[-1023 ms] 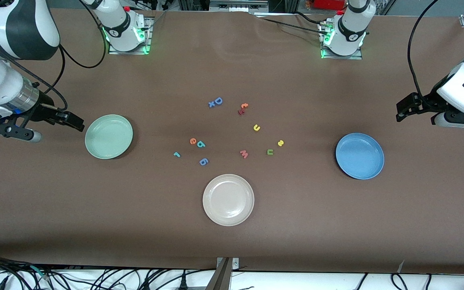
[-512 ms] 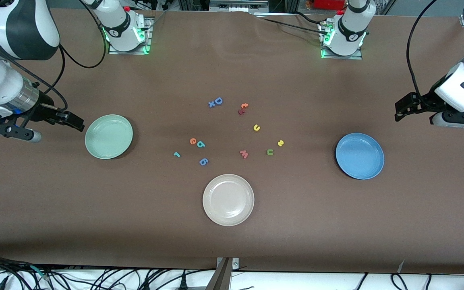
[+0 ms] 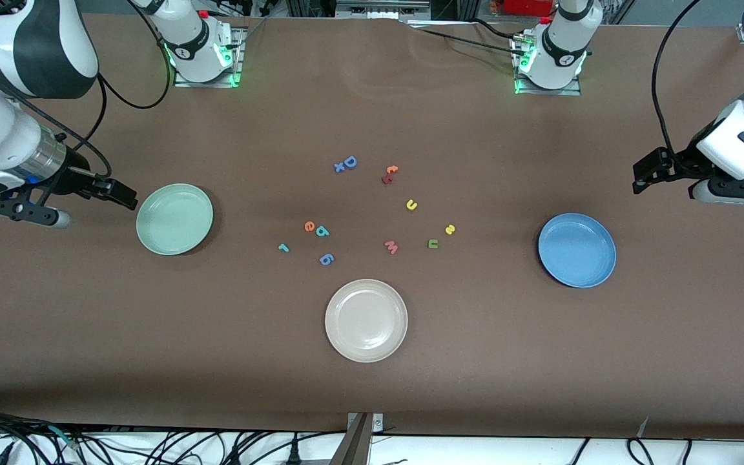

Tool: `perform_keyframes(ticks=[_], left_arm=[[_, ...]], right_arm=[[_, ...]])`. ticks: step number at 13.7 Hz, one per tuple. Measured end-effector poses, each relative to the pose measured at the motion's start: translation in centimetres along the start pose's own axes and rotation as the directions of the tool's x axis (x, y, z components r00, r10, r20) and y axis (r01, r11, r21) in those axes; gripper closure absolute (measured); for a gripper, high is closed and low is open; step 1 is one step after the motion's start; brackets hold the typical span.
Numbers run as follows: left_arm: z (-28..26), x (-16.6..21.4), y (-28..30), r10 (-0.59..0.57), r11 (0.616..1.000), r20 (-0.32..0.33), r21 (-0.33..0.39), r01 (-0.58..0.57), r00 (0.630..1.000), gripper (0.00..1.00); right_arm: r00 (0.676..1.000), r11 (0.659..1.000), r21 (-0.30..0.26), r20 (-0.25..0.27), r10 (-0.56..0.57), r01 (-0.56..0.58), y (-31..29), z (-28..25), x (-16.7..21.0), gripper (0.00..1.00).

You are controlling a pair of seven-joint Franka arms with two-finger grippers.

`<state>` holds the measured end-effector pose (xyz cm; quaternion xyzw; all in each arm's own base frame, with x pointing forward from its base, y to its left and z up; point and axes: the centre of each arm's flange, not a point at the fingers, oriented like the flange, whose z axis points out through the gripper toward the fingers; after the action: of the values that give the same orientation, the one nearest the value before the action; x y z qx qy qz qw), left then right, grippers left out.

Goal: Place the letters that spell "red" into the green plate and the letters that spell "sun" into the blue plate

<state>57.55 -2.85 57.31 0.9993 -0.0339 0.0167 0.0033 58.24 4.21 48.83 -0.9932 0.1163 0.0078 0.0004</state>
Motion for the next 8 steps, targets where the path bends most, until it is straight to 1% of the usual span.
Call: perform_keyframes(ticks=[8], left_arm=[[0.06, -0.08, 0.0, 0.0, 1.0, 0.007, 0.0, 0.0, 1.0, 0.0]], right_arm=[[1.0, 1.0, 0.0, 0.001, 0.007, -0.007, 0.0, 0.03, -0.01, 0.0]])
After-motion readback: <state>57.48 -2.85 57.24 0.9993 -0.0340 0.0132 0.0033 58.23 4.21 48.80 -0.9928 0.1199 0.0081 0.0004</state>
